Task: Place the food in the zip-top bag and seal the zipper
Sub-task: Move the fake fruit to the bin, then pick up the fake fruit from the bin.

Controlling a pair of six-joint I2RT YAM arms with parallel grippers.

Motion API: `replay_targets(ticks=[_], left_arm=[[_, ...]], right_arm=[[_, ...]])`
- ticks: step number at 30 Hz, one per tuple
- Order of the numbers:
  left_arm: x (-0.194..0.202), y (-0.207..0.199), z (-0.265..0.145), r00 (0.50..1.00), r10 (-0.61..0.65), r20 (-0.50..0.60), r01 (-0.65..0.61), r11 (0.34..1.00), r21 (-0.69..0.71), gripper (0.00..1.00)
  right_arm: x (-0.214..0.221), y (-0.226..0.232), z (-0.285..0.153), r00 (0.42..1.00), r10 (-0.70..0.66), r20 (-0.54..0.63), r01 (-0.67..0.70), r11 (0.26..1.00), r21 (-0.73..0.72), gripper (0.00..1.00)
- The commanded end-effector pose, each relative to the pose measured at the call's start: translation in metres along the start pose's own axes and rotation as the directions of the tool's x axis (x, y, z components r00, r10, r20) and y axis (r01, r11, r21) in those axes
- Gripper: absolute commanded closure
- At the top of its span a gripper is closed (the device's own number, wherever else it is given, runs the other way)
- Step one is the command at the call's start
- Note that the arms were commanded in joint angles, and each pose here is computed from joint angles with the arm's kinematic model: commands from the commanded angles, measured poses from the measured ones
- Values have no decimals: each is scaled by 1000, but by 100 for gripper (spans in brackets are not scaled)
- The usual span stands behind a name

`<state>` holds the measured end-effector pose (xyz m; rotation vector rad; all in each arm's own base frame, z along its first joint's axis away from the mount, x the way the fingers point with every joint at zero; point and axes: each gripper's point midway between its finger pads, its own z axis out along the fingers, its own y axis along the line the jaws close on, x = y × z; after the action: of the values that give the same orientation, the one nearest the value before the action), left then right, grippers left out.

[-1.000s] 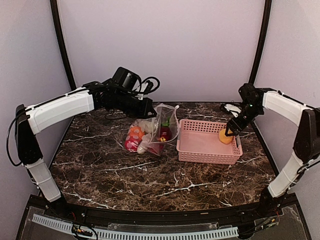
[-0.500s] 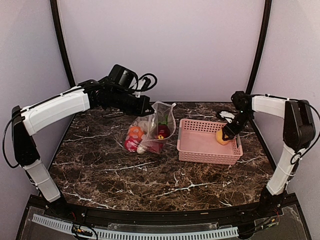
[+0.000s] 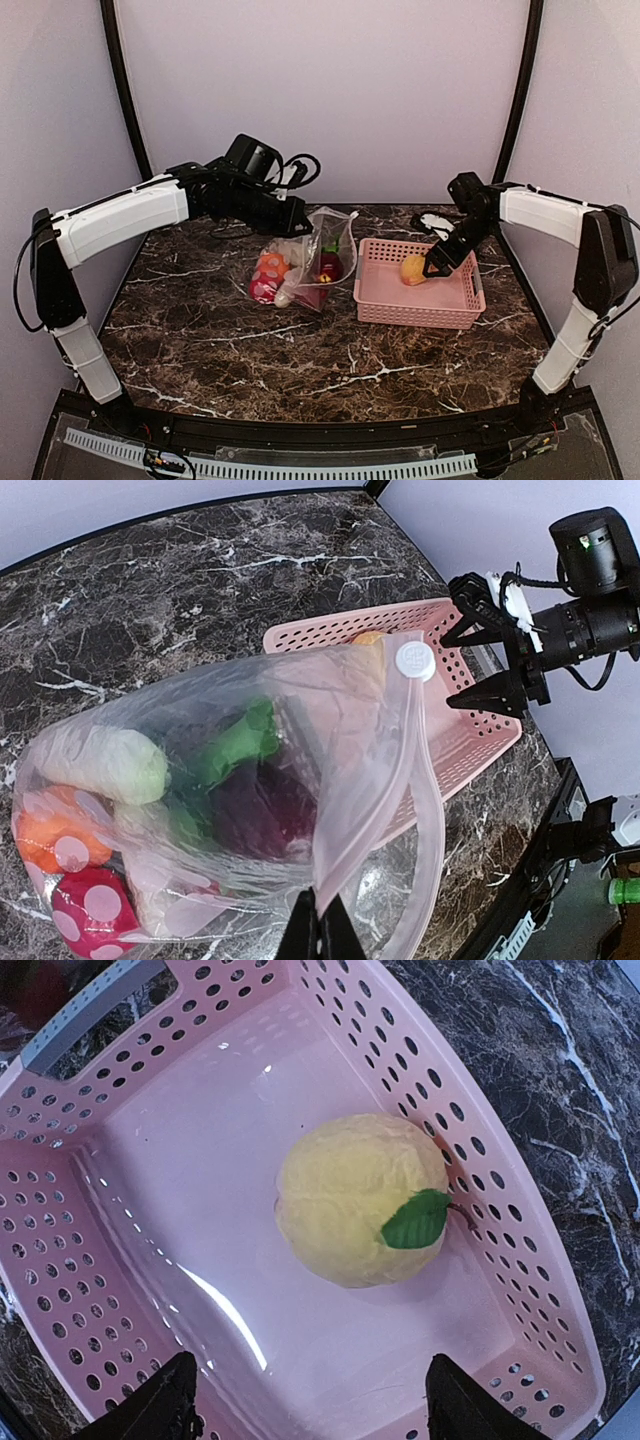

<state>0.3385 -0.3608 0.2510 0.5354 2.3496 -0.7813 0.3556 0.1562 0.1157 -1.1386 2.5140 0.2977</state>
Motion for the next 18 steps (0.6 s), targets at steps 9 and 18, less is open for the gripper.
replay_targets(ticks=[9, 18], left_arm=[[-3, -6, -2, 1000, 2, -7, -2, 1000, 14, 99], [-5, -7, 1, 1000, 2, -12, -2, 1000, 16, 99]], right_arm=[[-23, -20, 10, 985, 159, 59, -156, 986, -54, 19], [-29, -25, 23, 992, 106, 68, -100, 991, -87, 19]])
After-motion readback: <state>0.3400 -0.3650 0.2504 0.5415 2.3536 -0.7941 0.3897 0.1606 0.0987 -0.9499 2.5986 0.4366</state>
